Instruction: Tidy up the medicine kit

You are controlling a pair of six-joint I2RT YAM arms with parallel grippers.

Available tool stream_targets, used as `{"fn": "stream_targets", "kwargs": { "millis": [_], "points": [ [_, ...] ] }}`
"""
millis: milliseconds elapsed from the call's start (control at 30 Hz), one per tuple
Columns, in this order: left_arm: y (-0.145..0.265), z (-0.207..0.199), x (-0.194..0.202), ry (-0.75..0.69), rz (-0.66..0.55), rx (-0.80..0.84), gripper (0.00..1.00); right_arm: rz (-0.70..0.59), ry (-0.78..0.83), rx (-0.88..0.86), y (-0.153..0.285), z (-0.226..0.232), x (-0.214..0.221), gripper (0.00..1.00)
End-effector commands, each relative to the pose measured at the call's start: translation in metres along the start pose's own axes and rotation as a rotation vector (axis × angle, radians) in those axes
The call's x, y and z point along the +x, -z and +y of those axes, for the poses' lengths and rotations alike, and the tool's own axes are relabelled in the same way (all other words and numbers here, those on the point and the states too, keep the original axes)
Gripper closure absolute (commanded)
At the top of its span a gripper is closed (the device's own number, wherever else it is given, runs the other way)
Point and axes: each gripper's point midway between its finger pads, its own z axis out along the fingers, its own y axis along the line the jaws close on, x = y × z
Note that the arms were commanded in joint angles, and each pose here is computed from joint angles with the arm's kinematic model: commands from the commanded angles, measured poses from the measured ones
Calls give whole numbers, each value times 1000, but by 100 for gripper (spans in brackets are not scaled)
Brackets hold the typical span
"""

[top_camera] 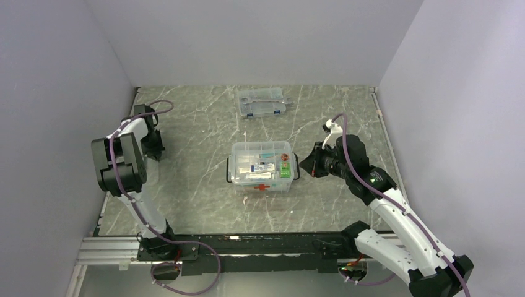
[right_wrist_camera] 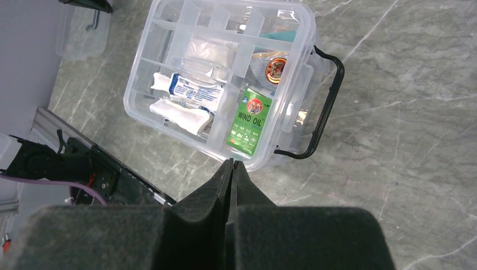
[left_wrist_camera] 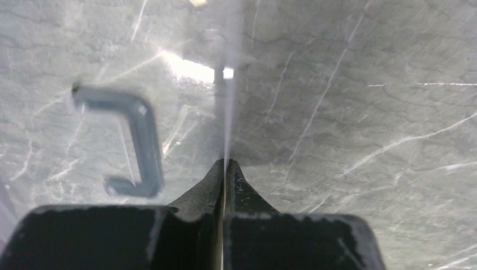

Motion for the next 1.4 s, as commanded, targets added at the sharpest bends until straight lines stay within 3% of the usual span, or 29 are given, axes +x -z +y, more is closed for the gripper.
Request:
{"fn": "stream_targets", "kwargs": {
  "millis": [0,367,733,1167,1367],
  "points": [
    [13,-12,-1,17,-32,61,100,-36,5,-13,3,7,-13,99],
    [84,-59,-22,-70,-201,174,100,-36,-10,-11,8,12,-23,98],
    [222,-112,-28,-102,-501,553,100,-48,-7,-22,13,23,-41,94],
    [364,-166,33,-268,-681,1148,100,-125,-6,-191,17,61,-70,72],
    [410,-180,76,-376,-668,1408,100,-144,20,-269,22,79,-81,64]
  ]
}}
